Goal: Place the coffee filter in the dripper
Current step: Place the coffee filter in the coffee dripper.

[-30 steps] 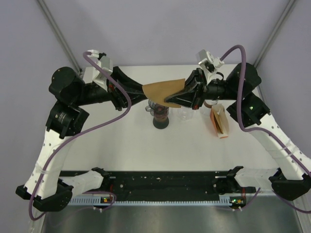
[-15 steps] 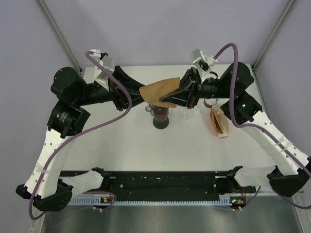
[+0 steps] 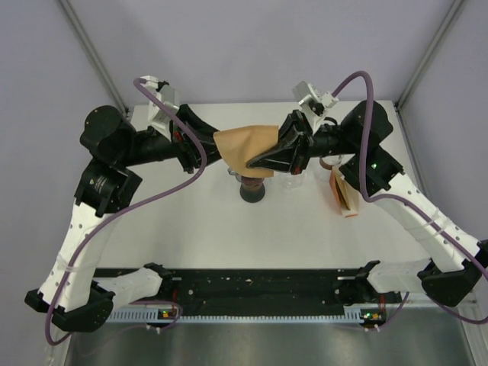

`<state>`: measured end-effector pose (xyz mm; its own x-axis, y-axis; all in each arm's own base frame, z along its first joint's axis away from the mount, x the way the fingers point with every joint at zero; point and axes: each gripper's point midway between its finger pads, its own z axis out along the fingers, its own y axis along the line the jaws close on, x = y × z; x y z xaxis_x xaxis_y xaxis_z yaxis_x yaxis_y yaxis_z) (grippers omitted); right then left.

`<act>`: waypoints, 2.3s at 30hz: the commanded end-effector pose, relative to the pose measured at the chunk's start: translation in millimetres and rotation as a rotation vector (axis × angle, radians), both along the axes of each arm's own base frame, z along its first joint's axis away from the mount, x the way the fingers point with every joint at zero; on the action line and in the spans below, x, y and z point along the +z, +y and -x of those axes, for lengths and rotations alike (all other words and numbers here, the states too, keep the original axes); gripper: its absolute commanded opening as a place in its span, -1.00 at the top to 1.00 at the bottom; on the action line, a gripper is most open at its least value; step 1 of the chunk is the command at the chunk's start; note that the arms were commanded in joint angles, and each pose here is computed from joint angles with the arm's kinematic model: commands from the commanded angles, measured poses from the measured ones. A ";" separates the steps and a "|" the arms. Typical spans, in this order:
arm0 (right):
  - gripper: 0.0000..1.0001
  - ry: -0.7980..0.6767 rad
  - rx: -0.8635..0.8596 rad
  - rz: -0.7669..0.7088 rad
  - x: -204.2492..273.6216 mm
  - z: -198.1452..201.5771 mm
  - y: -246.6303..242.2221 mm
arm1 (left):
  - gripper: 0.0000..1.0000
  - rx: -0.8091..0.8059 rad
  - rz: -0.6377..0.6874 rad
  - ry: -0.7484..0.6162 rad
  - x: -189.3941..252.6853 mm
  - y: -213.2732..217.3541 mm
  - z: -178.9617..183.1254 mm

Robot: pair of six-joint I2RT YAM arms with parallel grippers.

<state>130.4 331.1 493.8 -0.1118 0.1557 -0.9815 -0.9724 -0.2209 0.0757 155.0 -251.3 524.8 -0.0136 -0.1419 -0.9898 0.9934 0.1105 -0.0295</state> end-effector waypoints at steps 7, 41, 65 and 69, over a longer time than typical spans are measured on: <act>0.97 -0.030 0.028 -0.026 9.1 10.0 1.1 | 1.00 -0.024 0.045 -0.059 18.7 4.9 14.7; -0.30 -0.328 -1.089 -0.036 21.7 -106.2 62.9 | 1.00 0.960 -0.046 0.134 -16.3 101.8 -115.6; 0.01 -0.418 -1.348 0.083 0.2 -149.4 71.5 | 1.00 0.918 -0.041 0.150 -16.8 93.7 -113.8; 0.01 -0.447 -1.394 0.087 -0.3 -153.4 71.3 | 1.00 0.914 -0.049 0.155 -19.8 91.8 -116.1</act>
<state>281.5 407.6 471.8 0.3540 -0.1919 -0.9153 -0.4123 0.8465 -0.3369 274.6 -160.1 484.9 -0.1007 -0.0916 -0.9907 0.4939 0.8598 -0.1297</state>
